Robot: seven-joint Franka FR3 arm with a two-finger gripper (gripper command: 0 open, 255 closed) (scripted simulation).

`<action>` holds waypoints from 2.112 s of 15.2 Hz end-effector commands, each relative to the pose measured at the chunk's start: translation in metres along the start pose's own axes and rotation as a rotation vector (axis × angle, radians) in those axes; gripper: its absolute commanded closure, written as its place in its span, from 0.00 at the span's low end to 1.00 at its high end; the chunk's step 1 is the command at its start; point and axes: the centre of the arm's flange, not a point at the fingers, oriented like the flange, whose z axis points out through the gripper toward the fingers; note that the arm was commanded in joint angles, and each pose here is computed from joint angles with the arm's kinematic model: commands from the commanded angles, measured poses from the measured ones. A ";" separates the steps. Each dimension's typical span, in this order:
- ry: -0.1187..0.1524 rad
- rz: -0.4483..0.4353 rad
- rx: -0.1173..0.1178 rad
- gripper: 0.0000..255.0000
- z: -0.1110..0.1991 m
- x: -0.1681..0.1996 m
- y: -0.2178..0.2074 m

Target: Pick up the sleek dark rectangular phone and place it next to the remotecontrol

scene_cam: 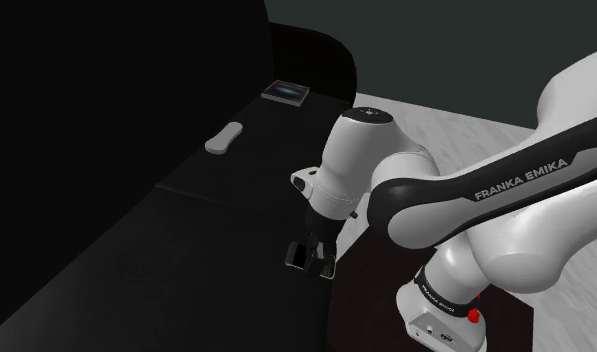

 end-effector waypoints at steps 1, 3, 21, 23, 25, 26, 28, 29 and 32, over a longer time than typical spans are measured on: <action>-0.002 0.000 0.000 1.00 0.001 0.000 0.000; -0.002 0.000 0.000 1.00 0.001 0.000 0.000; -0.002 0.000 0.000 1.00 -0.073 0.007 -0.003; -0.002 0.000 0.000 1.00 -0.083 0.008 -0.004; -0.002 0.000 0.000 1.00 -0.094 0.009 -0.004; -0.002 0.000 0.000 1.00 -0.099 0.009 -0.004; -0.002 0.000 0.000 1.00 -0.106 0.010 -0.005; -0.002 0.000 0.000 1.00 -0.106 0.016 0.007; -0.002 0.000 0.000 1.00 -0.106 0.035 0.042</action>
